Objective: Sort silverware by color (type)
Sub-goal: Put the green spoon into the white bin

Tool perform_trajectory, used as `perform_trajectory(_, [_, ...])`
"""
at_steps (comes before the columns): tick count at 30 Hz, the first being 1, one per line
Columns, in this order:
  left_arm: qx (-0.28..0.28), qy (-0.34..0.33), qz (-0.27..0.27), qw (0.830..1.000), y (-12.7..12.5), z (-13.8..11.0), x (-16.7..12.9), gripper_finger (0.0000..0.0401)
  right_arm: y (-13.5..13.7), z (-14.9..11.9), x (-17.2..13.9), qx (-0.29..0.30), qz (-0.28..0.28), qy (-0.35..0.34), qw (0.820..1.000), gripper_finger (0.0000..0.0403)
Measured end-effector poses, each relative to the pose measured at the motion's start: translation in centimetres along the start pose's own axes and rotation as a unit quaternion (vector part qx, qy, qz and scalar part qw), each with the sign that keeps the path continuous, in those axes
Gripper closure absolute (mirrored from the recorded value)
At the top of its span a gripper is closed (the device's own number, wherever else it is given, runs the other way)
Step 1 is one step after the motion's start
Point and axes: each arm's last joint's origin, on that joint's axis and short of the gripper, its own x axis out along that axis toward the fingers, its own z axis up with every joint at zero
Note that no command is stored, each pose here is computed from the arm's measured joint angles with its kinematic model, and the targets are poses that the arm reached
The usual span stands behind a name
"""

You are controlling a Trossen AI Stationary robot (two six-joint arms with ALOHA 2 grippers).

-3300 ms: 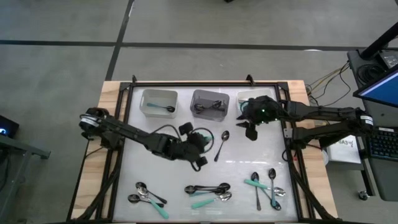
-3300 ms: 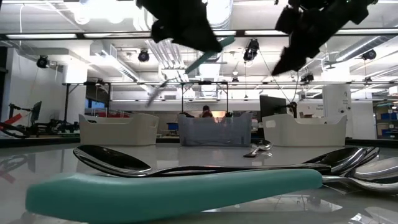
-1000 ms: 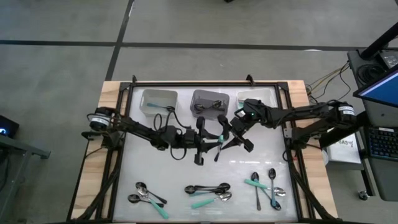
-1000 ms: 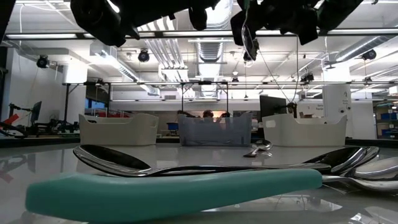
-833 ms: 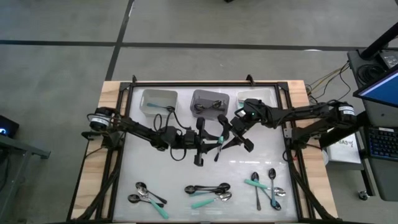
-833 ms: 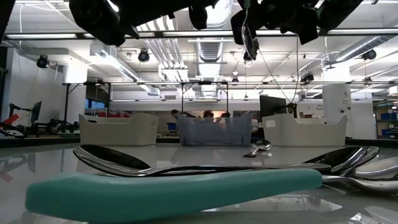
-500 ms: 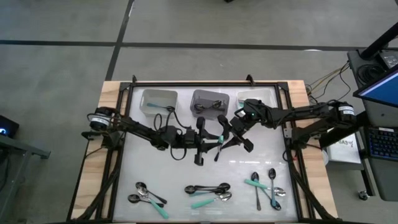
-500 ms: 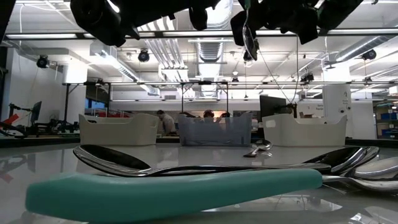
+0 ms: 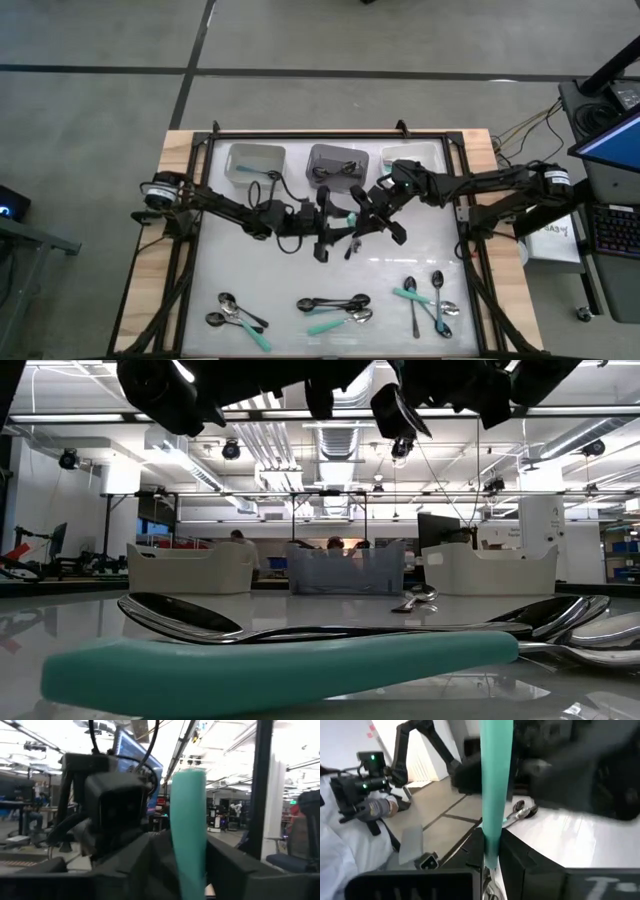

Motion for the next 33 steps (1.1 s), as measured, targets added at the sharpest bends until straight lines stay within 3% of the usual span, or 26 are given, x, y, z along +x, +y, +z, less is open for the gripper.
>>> perform_trajectory(3, [0.000, 0.010, 0.036, 0.999, 0.1, -0.2, 0.0, 0.0185, -0.2, 0.8, -0.4, 0.008, -0.006, -0.008, 1.000, 0.0378])
perform_trajectory(7, [0.003, 0.015, 0.048, 0.999, 0.3, -0.3, 0.0, 0.0167, -1.0, 1.7, -1.9, 0.036, -0.046, 0.006, 0.998, 0.0378])
perform_trajectory(10, [0.005, 0.020, 0.061, 0.998, 0.5, -0.4, 0.0, 0.0171, -1.6, 2.4, -3.8, 0.046, -0.123, 0.043, 0.990, 0.0378])
perform_trajectory(15, [0.013, 0.050, 0.125, 0.991, 1.2, -1.1, -0.1, 0.0185, -2.4, 3.0, -6.7, 0.047, -0.261, 0.146, 0.953, 0.0378])
perform_trajectory(19, [0.022, 0.080, 0.190, 0.978, 1.6, -1.7, -0.3, 0.0187, -2.6, 3.1, -7.3, 0.066, -0.281, 0.181, 0.940, 0.0378])
perform_trajectory(23, [0.029, 0.087, 0.222, 0.971, 1.8, -1.7, -0.5, 0.0188, -2.3, 3.7, -7.1, 0.085, -0.221, 0.155, 0.959, 0.0378])
perform_trajectory(29, [0.046, 0.090, 0.249, 0.963, 2.6, -1.6, -0.5, 0.0188, -1.4, 6.0, -6.5, 0.074, -0.200, 0.127, 0.969, 0.0378])
perform_trajectory(31, [0.049, 0.092, 0.251, 0.962, 2.6, -1.6, -0.5, 0.0188, -1.2, 6.6, -6.9, 0.067, -0.236, 0.153, 0.957, 0.0378])
perform_trajectory(33, [0.050, 0.097, 0.251, 0.962, 2.6, -1.7, -0.5, 0.0188, -1.0, 7.0, -7.8, 0.051, -0.308, 0.205, 0.928, 0.0378])
